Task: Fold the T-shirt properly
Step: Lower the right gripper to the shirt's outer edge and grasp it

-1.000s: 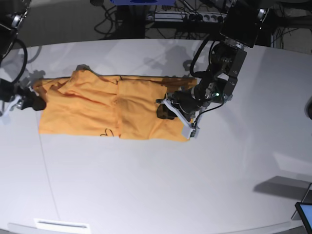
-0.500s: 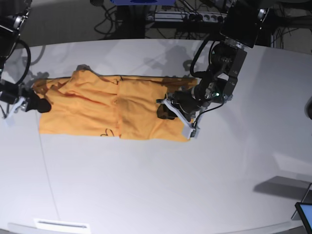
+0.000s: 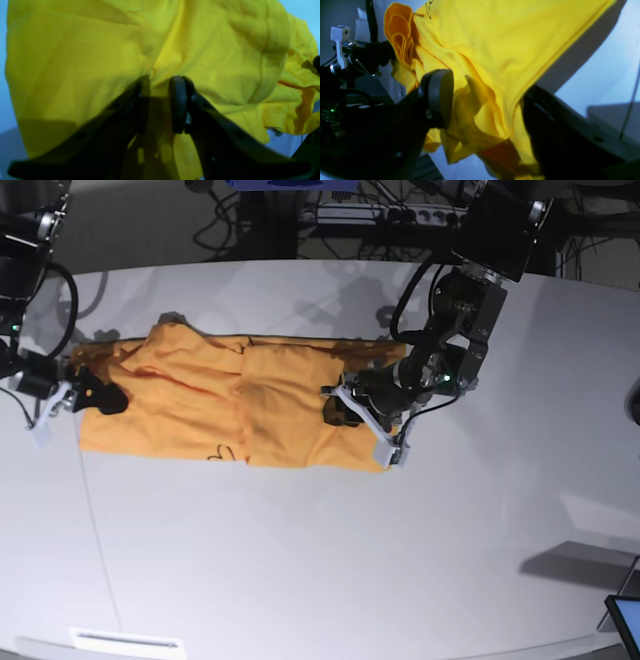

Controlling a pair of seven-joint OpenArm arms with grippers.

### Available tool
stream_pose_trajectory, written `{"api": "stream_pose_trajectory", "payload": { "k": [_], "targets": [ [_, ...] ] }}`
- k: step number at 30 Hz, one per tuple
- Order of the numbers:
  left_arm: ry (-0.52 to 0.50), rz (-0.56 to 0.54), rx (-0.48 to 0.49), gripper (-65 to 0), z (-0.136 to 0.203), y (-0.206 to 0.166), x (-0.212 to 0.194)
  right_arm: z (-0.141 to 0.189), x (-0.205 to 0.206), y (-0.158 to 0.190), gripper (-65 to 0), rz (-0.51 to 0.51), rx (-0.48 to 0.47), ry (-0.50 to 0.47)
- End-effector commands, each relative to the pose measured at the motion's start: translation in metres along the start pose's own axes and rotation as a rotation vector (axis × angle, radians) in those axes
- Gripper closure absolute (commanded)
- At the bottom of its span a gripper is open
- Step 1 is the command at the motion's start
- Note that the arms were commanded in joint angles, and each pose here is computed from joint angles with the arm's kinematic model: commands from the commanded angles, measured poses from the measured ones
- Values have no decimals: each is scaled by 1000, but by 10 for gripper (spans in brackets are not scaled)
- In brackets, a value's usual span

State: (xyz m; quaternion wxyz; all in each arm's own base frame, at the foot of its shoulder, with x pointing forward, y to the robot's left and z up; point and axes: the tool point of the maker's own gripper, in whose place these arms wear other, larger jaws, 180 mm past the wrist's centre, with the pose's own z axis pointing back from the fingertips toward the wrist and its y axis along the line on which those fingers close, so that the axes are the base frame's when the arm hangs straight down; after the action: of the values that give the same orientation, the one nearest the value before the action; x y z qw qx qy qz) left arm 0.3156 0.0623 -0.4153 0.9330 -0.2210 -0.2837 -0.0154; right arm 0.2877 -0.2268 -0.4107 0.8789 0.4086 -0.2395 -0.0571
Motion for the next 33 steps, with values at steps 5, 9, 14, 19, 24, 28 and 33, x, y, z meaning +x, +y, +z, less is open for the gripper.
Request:
{"api": "stream_pose_trajectory", "payload": {
  "k": [5, 9, 14, 19, 24, 28, 33],
  "targets": [
    [91, -4, 166, -175, 4, 40, -21, -1, -22, -10, -347, 16, -56, 121],
    [91, -4, 166, -175, 4, 40, -21, -7, -28, -7, -345, 25, -50, 152],
    [92, -3, 166, -175, 4, 40, -22, -15, -32, -1, -344, 21, -29, 156],
    [92, -2, 165, -175, 4, 40, -22, -16, -33, -2, -145, 17, -29, 159],
    [92, -2, 165, -175, 4, 40, -22, -14, -32, -3, -17, 18, -35, 157],
    [92, -2, 165, -175, 4, 40, -22, -7, -27, -7, -7, 26, -51, 147],
    [101, -1, 158, -175, 2, 37, -26, 5, -6, -9, -6, 53, -74, 78]
  ]
}}
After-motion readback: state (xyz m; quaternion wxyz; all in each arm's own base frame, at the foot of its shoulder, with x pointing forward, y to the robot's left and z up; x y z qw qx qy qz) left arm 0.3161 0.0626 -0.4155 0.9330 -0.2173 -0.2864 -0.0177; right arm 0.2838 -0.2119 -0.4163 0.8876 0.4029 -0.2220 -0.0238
